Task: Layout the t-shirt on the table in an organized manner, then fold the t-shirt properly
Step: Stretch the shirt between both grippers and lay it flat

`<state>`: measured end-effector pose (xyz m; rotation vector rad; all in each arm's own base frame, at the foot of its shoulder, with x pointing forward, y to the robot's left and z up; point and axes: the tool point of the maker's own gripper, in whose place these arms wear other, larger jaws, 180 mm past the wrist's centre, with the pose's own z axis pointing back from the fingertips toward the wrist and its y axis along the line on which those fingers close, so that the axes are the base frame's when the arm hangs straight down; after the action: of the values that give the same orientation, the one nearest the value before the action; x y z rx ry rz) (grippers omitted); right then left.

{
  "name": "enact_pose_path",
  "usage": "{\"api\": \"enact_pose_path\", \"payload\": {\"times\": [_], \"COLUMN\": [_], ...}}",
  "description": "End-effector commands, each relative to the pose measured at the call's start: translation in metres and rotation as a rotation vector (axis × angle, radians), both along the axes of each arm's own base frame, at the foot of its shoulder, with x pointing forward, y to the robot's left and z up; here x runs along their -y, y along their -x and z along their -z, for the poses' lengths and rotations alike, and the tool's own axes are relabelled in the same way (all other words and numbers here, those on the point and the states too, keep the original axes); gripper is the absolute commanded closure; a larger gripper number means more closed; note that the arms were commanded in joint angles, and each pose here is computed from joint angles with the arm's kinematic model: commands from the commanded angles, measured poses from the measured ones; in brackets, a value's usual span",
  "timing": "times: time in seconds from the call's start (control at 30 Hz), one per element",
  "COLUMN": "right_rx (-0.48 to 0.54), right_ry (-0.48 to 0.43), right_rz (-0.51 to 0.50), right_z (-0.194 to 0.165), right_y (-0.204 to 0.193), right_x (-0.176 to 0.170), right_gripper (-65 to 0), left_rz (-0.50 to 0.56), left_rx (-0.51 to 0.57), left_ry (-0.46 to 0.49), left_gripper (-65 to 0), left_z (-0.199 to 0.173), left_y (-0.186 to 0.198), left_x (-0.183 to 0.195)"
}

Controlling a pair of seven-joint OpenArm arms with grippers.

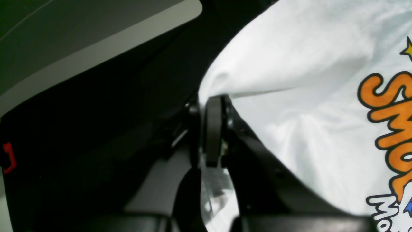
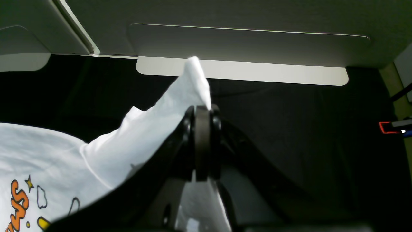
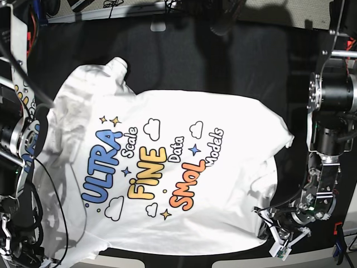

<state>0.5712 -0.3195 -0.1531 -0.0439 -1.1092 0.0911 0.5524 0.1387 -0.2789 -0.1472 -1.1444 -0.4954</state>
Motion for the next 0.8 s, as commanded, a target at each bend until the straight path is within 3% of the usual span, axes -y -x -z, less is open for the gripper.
{"api": "enact_pose_path", "payload": {"times": [0.0,0.07,0.1,0.17,0.23,0.27,0.67,0.77], "right_rx": [0.106,0.127,0.138,0.148,0.145,0.14,0.139,0.163], "right_ry": [-0.002,-0.001,-0.002,-0.001,0.001,0.002,-0.005,-0.07], "right_rz": [0.01,0.009,0.008,0.006,0.007,0.008,0.007,-0.007], "right_z": [-0.042,-0.046,-0.047,-0.048,-0.048,-0.047,-0.047,-0.051], "right_y": [-0.008,-0.009,-0.01,-0.01,-0.01,-0.01,-0.01,-0.011], "right_x": [0.005,0.005,0.005,0.005,0.005,0.005,0.004,-0.002], "right_gripper": [0.0,0.0,-3.8,-22.4,-34.7,-36.5,-36.4,-36.4], "left_rz": [-0.008,-0.006,-0.019,-0.103,-0.174,-0.184,-0.189,-0.2], "left_rx": [0.086,0.102,0.121,0.157,0.153,0.143,0.116,0.076], "left_ry": [0.025,0.028,0.033,0.031,0.013,0.006,-0.018,0.034], "left_gripper": [0.0,0.0,-5.9,-21.1,-26.2,-26.2,-26.0,-26.0], "left_z": [-0.035,-0.037,-0.041,-0.047,-0.048,-0.046,-0.04,-0.037], "left_y": [-0.014,-0.015,-0.016,-0.023,-0.027,-0.027,-0.025,-0.023], "left_x": [-0.002,-0.002,-0.004,-0.018,-0.031,-0.034,-0.037,-0.035]}}
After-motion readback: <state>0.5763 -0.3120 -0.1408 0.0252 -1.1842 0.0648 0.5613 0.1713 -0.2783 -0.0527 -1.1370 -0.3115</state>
